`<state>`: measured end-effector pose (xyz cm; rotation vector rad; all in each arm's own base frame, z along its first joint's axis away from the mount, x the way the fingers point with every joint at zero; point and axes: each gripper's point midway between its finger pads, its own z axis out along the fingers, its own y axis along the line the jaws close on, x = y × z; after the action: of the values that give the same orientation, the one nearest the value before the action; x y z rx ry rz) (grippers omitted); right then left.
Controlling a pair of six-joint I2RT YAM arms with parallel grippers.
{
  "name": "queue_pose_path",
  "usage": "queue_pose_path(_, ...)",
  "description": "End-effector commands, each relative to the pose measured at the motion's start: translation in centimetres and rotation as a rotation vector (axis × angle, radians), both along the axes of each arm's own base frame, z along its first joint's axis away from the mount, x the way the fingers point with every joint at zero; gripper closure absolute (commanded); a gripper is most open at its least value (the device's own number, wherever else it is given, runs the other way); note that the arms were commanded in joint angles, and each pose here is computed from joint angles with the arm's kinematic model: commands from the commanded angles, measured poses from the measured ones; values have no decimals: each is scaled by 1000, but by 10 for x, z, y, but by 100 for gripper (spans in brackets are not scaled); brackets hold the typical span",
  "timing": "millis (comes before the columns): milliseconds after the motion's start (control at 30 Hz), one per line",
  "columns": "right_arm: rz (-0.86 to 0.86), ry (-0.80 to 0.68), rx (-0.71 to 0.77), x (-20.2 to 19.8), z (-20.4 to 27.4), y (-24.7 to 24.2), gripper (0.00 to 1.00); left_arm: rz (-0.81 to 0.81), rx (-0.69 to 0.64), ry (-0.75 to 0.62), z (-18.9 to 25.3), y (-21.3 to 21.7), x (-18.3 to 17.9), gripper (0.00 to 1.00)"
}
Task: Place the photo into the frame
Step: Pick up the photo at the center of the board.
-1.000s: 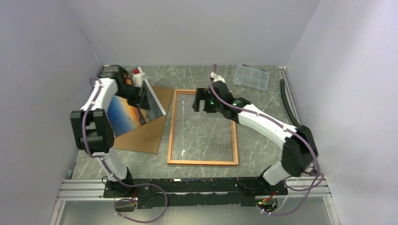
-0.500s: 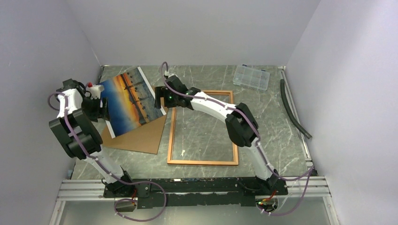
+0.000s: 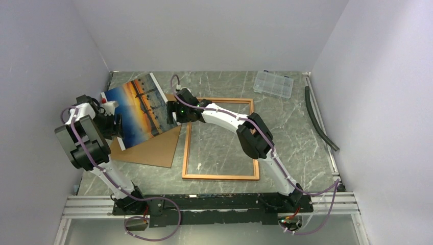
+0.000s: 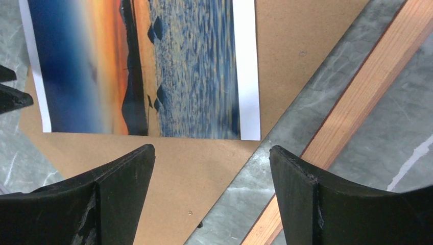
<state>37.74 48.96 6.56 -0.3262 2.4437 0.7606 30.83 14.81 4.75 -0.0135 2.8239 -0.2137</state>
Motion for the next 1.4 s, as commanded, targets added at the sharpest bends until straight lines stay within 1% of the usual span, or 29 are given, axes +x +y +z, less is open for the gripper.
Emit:
queue_pose_path(0, -45, -2, -24, 4, -4, -4, 14, -31, -35, 5, -18, -11, -1, 31)
queue_pose_path(333, -94, 18, -94, -2, -21, -27, 14, -104, -68, 80, -54, -33, -13, 39)
queue_pose_path(467, -106, 19, -93, -1, -23, -29, 14, -128, -73, 91, -59, -42, -17, 41)
queue_pose_path(600, -107, 21, -69, 5, -21, -21, 15, -152, -82, 102, -64, -52, -21, 43)
queue_pose_path(733, -95, 61, 19, 12, -16, -6, 19, -161, -78, 105, -66, -54, -23, 44)
queue_pose_path(867, -81, 104, 95, 11, -13, 5, 27, -166, -80, 107, -66, -54, -23, 47)
queue_pose_path(1000, -76, 114, 118, 10, -10, 10, 31, -174, -86, 104, -65, -57, -21, 50)
queue_pose_path(1200, -68, 117, 124, 8, -10, 11, 33, -220, -105, 114, -65, -74, -22, 52)
queue_pose_path(1367, -77, 120, 111, 6, -12, 5, 34, -262, -157, 75, -41, -93, -16, 52)
